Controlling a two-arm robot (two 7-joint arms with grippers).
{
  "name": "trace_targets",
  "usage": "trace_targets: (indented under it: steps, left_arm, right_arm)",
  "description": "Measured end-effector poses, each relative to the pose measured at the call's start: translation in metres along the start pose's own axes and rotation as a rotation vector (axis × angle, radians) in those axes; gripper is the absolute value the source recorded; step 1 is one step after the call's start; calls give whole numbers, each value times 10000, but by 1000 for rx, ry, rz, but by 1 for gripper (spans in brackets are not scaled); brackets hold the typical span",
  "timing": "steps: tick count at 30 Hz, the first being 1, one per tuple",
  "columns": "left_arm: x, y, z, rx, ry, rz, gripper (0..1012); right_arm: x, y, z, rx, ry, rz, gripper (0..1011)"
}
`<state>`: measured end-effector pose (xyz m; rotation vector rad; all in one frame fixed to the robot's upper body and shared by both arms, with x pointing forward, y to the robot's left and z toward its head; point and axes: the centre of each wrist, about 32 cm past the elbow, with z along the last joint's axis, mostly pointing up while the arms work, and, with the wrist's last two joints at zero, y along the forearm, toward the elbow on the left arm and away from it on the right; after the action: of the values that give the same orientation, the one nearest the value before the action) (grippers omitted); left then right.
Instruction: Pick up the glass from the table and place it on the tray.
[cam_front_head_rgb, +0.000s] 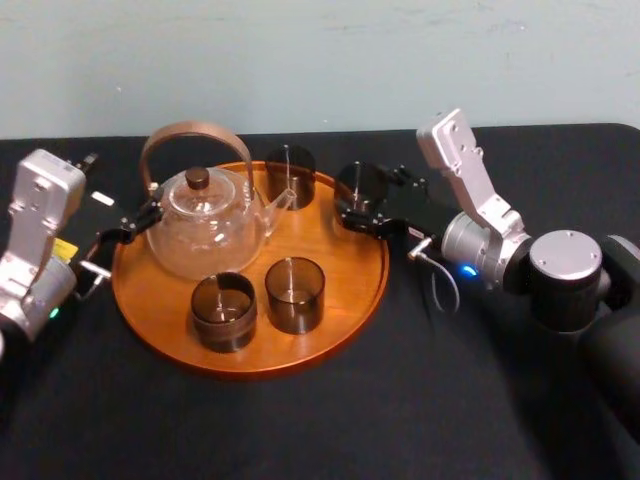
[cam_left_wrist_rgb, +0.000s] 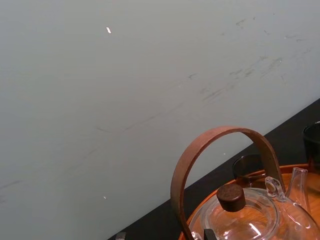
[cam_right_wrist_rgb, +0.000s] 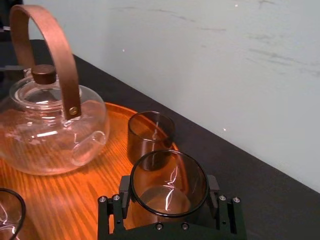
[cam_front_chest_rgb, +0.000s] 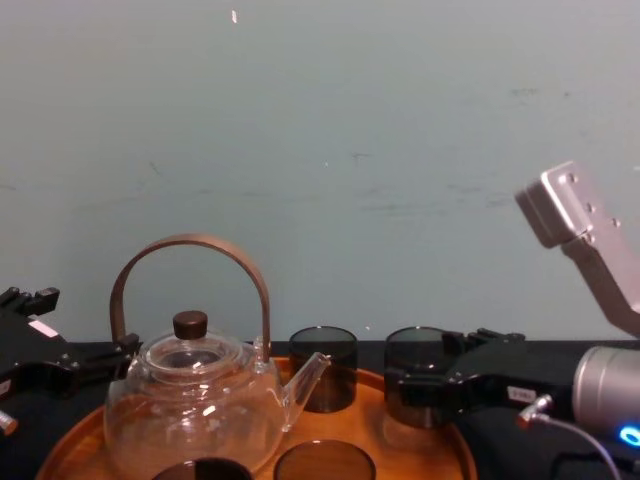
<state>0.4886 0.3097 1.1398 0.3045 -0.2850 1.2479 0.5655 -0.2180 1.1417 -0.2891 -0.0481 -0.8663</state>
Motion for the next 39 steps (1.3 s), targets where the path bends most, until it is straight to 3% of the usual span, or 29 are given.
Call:
trace_targets:
  steps: [19, 39]
  left_arm:
    - [0, 0, 0, 0, 0, 0, 1009]
    - [0, 0, 0, 0, 0, 0, 1009]
  right_arm:
    - [-120, 140, -44, -8, -4, 49, 912]
    - [-173, 217, -113, -9, 2, 77, 912]
